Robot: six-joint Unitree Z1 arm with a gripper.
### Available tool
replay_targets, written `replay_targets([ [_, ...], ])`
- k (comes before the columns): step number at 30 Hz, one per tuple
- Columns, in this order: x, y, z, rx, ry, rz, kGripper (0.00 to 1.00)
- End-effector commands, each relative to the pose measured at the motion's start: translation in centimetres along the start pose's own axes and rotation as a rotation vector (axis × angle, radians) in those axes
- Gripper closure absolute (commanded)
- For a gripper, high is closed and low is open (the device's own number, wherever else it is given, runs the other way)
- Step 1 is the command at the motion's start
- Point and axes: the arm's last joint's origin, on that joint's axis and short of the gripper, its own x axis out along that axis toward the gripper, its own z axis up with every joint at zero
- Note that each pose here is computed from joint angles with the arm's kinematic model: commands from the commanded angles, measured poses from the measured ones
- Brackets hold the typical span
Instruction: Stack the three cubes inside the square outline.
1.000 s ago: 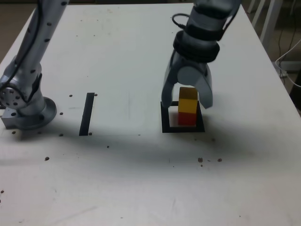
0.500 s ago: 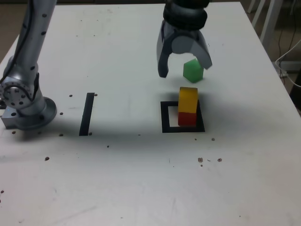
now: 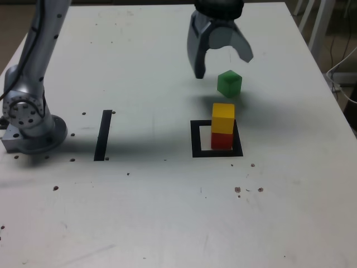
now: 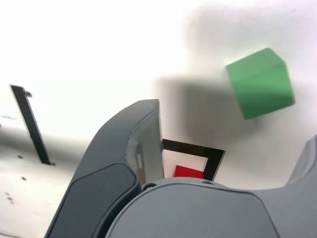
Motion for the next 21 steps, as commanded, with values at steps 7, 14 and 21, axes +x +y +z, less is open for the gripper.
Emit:
replay_targets([
  [7,1.2,1.4,1.6,-0.067,0.009,-0.04,0.01],
  [14,2.4,2.1,3.0,-0.084,0.021,-0.064,0.01],
  [21,3.8,3.1,4.1,-0.094,0.041,-0.08,0.01],
])
